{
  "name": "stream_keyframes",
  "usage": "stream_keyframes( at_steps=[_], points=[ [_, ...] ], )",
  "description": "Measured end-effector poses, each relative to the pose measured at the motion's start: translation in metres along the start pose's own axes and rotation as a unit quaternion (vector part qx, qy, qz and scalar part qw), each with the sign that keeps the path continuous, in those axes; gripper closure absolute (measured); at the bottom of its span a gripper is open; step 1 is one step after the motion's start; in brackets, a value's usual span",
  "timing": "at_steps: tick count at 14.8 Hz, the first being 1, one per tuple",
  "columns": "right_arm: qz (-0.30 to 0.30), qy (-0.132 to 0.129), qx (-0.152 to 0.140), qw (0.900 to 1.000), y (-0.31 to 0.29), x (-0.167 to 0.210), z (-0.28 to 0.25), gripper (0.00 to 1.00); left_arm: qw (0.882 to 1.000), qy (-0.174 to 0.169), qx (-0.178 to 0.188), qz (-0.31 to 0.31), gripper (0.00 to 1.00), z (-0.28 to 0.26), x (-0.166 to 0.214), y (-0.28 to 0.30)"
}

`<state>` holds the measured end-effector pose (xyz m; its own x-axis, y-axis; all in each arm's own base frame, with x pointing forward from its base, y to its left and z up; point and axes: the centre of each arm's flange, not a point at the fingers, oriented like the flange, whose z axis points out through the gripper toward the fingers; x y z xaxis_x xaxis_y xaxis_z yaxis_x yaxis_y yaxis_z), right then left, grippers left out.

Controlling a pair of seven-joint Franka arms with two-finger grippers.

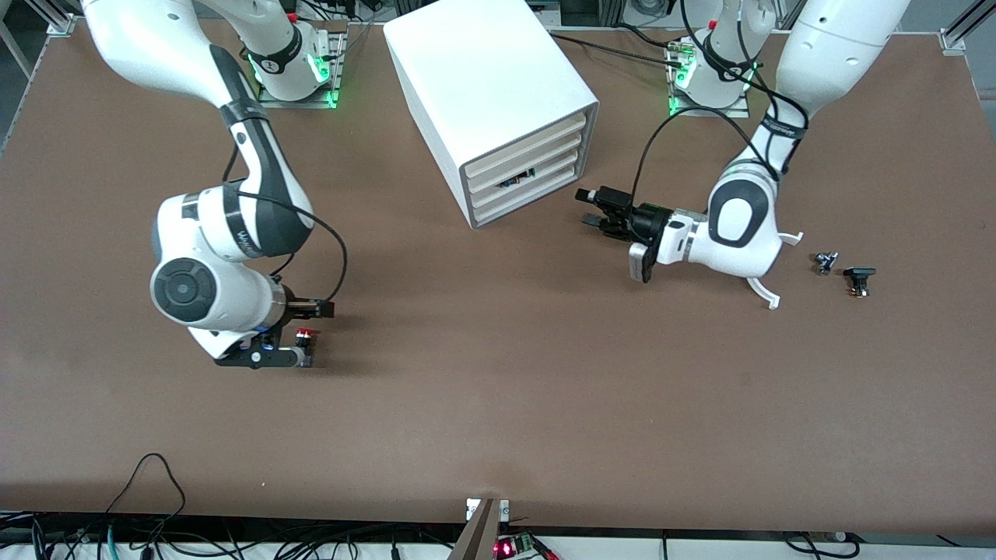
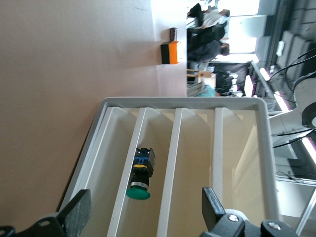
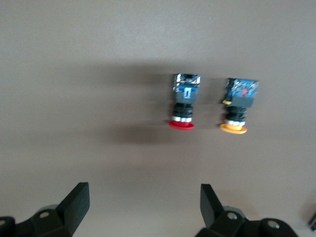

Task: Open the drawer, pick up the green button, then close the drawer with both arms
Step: 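Reach the left gripper to the drawer handle while the right gripper approaches the cabinet, then pull the drawer open with the left gripper while the right gripper reaches in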

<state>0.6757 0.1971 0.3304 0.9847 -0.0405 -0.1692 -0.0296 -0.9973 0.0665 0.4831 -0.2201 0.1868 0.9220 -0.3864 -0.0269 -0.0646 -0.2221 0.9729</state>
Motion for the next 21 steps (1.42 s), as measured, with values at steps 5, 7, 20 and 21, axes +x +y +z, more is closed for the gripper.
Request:
stream_keyframes(
  at_steps=[5,7,20,21],
  points=[
    [0.072,-0.005,-0.011,0.997,-0.057,-0.018,0.015,0.0,0.999,0.002,-0.038,0.013,0.16,0.035,-0.033,-0.044],
    [0.117,0.005,-0.01,0.993,-0.081,-0.025,0.018,0.0,0.998,0.005,-0.056,0.023,0.2,0.053,-0.048,-0.055],
    [0.344,0.064,0.058,0.935,-0.195,-0.057,-0.028,0.0,0.996,-0.011,-0.09,-0.011,0.53,0.105,-0.085,-0.07],
    [0.352,0.064,0.065,0.931,-0.203,-0.06,-0.031,0.0,0.996,-0.011,-0.091,-0.013,0.59,0.106,-0.086,-0.071]
  ],
)
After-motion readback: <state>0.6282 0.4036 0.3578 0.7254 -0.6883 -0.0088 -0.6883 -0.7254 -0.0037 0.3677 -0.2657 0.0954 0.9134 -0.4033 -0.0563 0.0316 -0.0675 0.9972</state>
